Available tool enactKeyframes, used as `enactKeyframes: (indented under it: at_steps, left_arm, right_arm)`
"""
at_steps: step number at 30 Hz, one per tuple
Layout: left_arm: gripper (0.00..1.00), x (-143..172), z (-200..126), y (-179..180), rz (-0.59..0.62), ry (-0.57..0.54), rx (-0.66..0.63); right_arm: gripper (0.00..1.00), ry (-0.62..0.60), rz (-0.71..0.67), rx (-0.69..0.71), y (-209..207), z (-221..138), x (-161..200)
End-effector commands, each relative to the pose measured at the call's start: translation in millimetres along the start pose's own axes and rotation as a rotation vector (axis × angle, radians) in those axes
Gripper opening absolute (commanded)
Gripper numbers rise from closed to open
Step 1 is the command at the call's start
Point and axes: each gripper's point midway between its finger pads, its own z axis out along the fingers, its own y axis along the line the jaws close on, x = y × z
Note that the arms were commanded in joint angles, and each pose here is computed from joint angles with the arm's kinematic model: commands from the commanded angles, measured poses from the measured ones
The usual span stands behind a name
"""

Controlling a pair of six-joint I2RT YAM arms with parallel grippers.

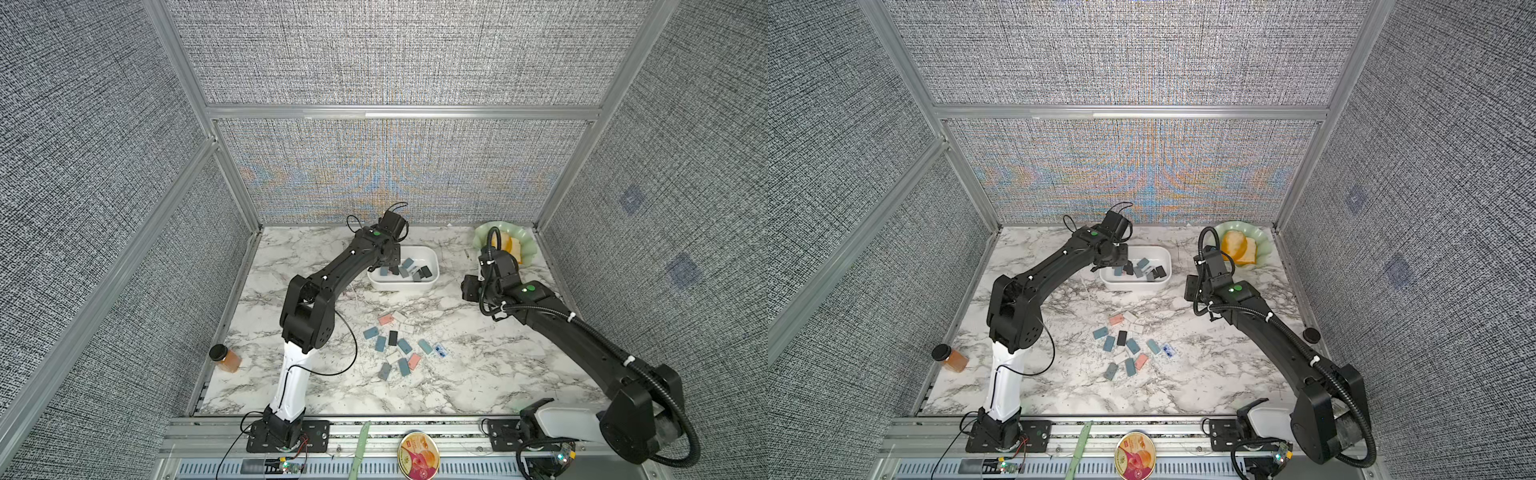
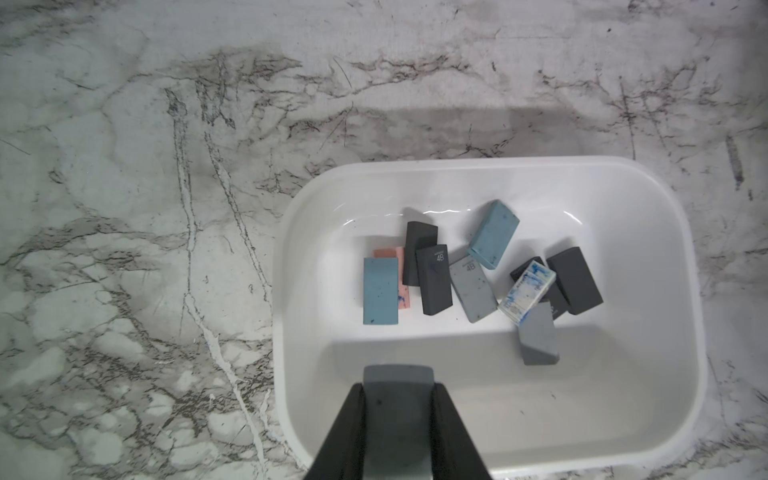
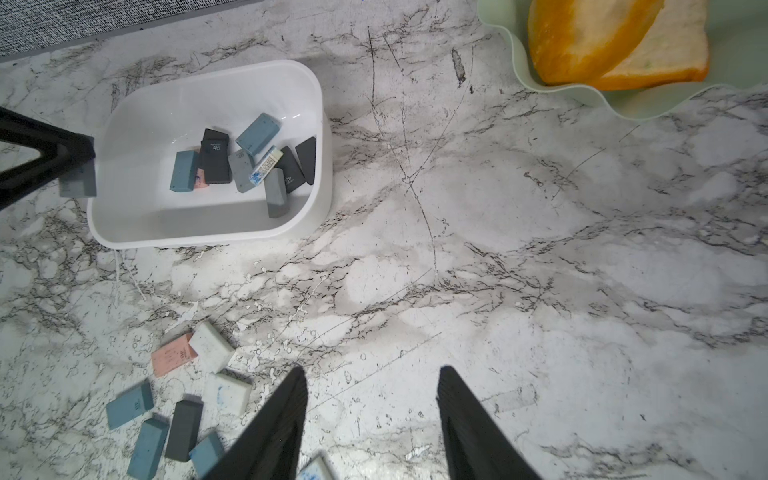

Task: Put the eraser in the storage box
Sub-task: Place the eraser in the storage box.

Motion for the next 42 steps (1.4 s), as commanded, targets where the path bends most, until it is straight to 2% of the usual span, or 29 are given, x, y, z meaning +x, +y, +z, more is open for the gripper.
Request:
enactKeyframes:
  at_steps: [1,9,18,23,34,42]
  left_arm:
    - [0.26,7.0,14.0,0.3,0.025,0.039,0.014]
    - [0.26,12.0,52.0,5.6,0.023,0.061,0.011]
    - [0.29,15.9,70.5,16.0,0.012,0.079,-0.013]
    - [0.34,16.7,74.6,16.9,0.008,0.084,-0.010]
    - [0.44,9.8,66.0,15.0,0.002,0.067,-0.001]
    - [0.46,-15.2,25.0,5.0,-0.013,0.003,0.057]
  right_arm:
    - [0.54,0.010,0.014,0.022,-5.8,-2.0,3.5]
    - [0.54,0.016,0.024,0.033,-11.0,-4.5,6.8]
    - [0.54,0.026,0.034,0.039,-13.7,-3.0,11.3]
    - [0.55,0.028,0.036,0.038,-14.0,-3.3,12.0]
    - [0.55,0.034,0.037,0.027,-12.5,-5.8,13.7]
    - [0.55,0.105,0.006,-0.034,-5.0,-6.1,37.2]
